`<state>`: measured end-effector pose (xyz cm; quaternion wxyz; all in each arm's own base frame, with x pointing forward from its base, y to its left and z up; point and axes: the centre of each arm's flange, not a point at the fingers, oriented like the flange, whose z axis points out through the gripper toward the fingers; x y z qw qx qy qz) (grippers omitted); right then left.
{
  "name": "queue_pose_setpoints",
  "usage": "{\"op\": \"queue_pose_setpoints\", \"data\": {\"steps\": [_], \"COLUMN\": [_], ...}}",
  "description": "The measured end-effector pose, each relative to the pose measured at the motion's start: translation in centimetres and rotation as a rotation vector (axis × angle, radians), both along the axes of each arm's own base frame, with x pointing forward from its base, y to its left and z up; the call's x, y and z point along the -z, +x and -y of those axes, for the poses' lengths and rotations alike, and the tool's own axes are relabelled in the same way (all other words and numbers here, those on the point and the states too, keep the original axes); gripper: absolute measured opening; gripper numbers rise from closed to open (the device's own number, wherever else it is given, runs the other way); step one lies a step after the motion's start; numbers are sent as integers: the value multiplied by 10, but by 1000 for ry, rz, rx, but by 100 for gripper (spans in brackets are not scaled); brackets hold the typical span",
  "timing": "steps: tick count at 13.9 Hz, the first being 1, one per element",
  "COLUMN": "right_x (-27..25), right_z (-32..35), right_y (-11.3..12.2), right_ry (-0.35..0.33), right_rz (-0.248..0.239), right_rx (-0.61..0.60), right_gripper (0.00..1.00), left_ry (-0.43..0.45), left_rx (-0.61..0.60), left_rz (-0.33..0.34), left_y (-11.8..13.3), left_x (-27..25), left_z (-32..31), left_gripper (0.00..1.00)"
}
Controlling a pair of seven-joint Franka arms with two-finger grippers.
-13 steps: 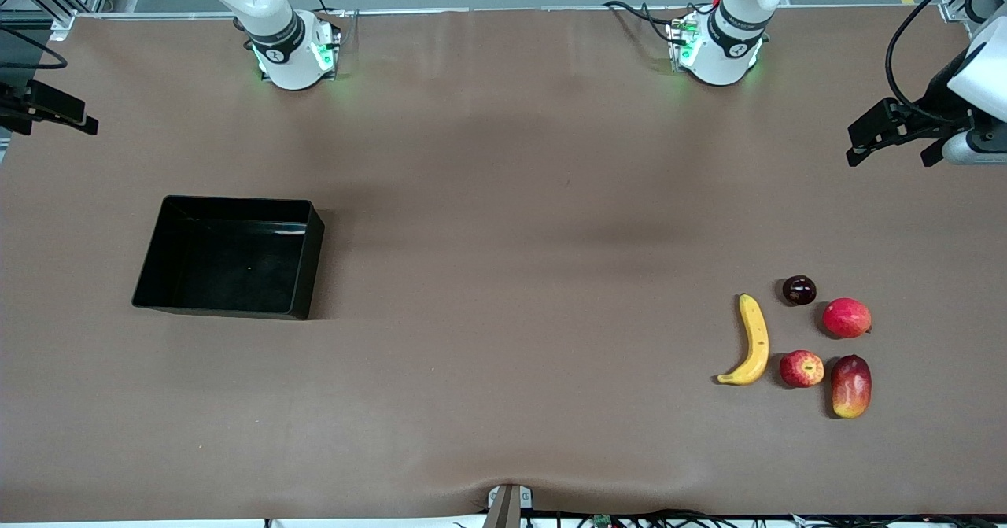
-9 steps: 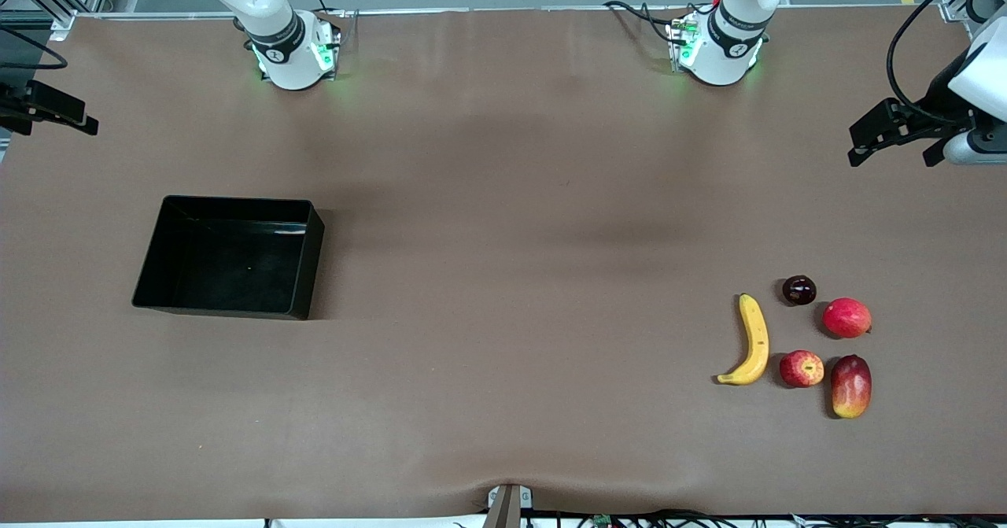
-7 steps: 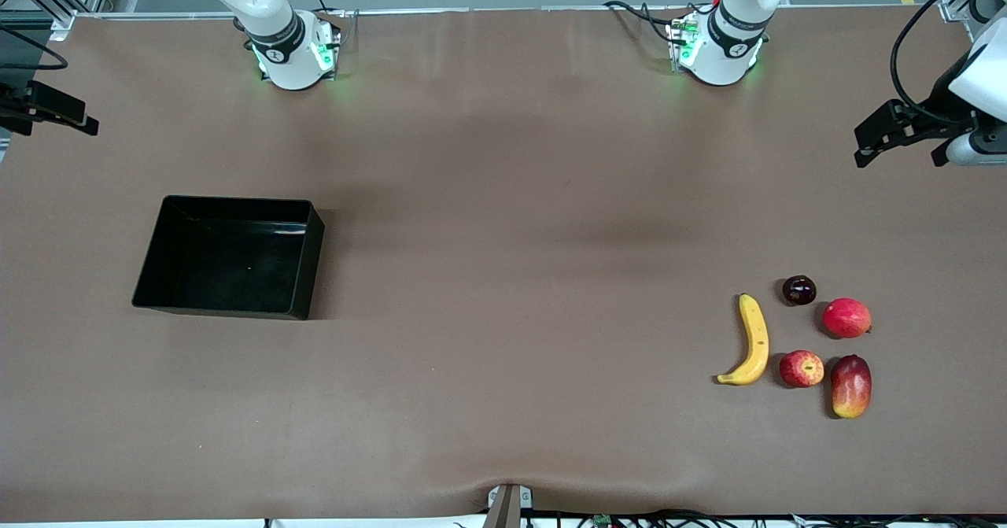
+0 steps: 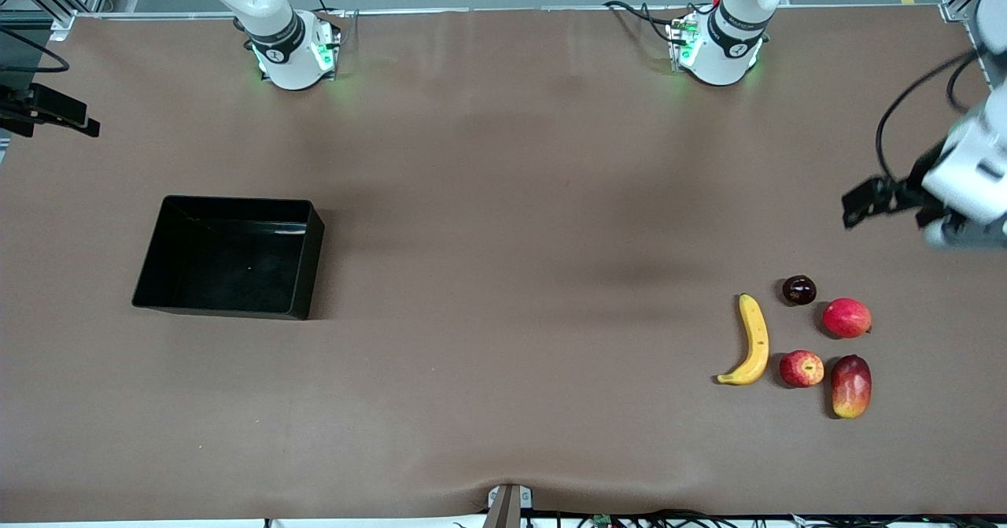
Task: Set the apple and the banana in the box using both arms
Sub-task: 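Reach the left gripper down toward the small red apple, then grasp the small red apple with the left gripper while the right gripper reaches the box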
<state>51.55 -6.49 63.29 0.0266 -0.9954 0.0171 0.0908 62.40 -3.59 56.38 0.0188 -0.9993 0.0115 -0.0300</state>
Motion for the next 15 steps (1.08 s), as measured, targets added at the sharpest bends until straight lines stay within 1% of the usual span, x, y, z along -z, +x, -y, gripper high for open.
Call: {"op": "queue_pose_setpoints", "data": {"steps": [3,6,9,13,15], "right_x": [5,23,43,79,92], "right_z": [0,1,2,1,1], "right_y": [3,12,23,41,46], "right_ry": [0,-1,-2,-5,-6], "right_rz": [-10,-43,-81,-141,-165], "right_rx": [1,4,5,4,5], "right_gripper": [100,100,100,100,100], "left_ry": [-17,10,18,8,9], "left_rx": [4,8,13,82,83], "left_rz": [47,95,116,160,163], "left_y": [38,67,86,106,113], "left_x": [53,104,149,211,236], "left_z": [-3,-16,-25,-26,-31], "left_gripper": [100,100,100,100,100]}}
